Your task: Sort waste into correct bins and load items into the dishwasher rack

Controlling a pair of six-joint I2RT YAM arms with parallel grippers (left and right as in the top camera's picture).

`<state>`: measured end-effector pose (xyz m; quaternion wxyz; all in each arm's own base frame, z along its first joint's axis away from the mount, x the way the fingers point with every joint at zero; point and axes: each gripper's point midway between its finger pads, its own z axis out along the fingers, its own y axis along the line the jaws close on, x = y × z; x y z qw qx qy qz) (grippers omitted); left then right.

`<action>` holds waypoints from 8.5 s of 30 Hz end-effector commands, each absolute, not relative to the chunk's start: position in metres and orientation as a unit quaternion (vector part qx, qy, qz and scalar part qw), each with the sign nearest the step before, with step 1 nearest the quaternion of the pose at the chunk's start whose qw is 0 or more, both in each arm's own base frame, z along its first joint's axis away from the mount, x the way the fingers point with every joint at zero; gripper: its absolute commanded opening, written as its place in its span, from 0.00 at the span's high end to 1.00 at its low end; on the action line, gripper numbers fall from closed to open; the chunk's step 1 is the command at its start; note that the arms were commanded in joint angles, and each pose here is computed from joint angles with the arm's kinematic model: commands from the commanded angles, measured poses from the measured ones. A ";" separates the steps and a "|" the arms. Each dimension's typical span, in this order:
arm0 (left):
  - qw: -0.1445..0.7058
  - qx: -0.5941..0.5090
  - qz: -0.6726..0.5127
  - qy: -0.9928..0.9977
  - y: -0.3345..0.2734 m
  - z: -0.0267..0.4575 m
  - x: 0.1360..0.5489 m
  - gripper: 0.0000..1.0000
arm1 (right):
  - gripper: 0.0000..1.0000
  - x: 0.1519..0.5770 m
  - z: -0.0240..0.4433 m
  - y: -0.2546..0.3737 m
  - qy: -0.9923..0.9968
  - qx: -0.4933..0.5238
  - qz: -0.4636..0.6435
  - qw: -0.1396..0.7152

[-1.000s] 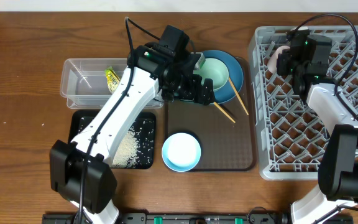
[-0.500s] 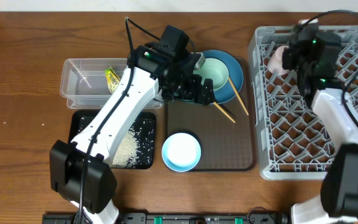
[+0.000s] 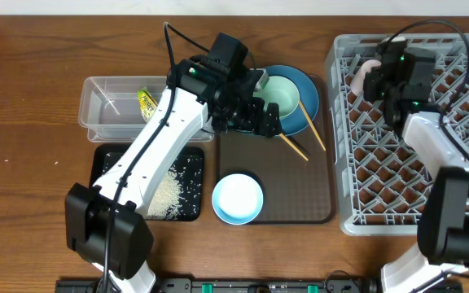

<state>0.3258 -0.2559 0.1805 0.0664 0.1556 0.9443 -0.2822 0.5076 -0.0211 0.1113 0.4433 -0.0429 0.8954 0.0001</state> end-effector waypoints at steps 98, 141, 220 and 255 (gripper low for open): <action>0.153 -0.284 -0.226 0.919 0.086 0.206 0.367 0.04 | 0.92 0.296 0.062 0.163 0.953 -0.262 0.117 0.096; 0.153 -0.284 -0.226 0.919 0.086 0.206 0.367 0.04 | 0.99 0.294 0.147 0.054 0.981 0.001 0.077 0.181; 0.153 -0.284 -0.226 0.919 0.086 0.206 0.367 0.04 | 0.81 0.336 0.154 0.099 0.932 -0.032 0.228 0.281; 0.153 -0.284 -0.226 0.919 0.086 0.206 0.367 0.04 | 0.75 0.344 0.066 0.113 0.967 -0.100 0.119 0.203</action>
